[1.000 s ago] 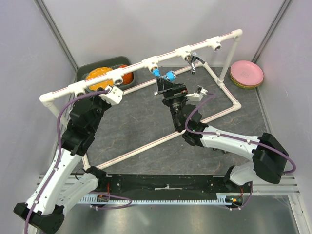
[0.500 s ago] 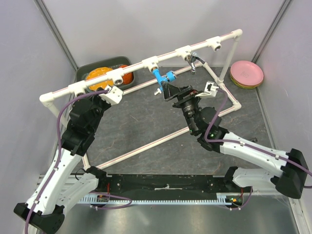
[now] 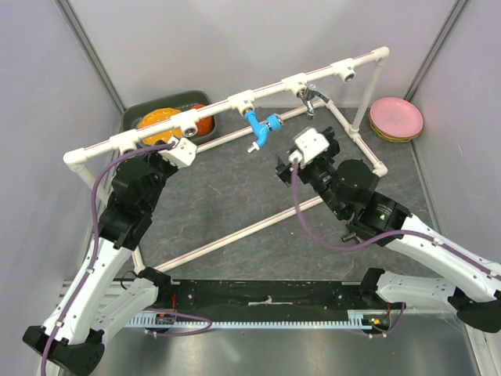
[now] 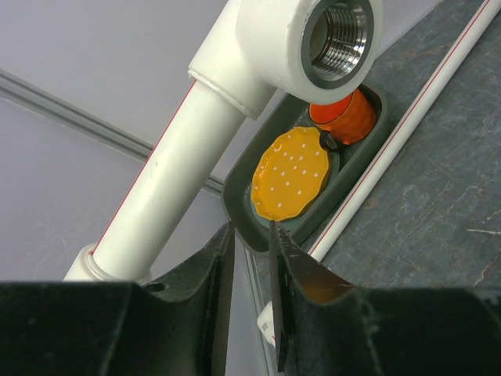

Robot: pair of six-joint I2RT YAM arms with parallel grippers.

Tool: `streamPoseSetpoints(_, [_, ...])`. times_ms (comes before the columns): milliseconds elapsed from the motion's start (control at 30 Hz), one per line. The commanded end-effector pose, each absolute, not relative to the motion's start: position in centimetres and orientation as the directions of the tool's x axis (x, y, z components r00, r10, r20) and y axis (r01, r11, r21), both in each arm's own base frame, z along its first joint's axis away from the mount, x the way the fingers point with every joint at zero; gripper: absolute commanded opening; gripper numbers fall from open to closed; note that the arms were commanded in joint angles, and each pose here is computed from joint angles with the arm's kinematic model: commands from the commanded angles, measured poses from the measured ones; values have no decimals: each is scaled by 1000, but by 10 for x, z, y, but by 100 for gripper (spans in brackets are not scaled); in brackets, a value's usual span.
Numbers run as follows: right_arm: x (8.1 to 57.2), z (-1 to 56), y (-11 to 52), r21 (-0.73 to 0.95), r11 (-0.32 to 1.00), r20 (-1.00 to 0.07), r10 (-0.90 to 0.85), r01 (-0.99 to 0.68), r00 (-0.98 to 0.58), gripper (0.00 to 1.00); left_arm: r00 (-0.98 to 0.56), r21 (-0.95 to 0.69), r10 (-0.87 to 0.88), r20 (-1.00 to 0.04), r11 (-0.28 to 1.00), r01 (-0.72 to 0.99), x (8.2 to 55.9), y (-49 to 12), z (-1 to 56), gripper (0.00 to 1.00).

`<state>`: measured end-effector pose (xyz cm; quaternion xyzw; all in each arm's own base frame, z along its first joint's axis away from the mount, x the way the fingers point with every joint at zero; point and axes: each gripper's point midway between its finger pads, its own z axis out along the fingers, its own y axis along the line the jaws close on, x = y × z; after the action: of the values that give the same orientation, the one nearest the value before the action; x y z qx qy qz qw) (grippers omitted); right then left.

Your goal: Install the water faucets

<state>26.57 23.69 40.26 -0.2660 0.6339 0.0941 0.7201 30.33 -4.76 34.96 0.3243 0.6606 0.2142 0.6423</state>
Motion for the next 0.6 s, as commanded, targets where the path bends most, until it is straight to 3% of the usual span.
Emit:
streamPoseSetpoints(0, [276, 389, 224, -775, 526, -628, -702, -351, 335, 98, 42, 675, 677, -735, 724, 143, 303, -48, 352, 31])
streamPoseSetpoints(233, [284, 410, 234, -957, 265, -290, -890, -120, 352, 98, 43, 676, 678, -734, 722, 147, 304, -49, 352, 31])
streamPoseSetpoints(567, [291, 418, 265, -997, 64, -46, -949, 47, 311, 98, 39, 679, 681, -731, 721, 142, 304, -47, 351, 31])
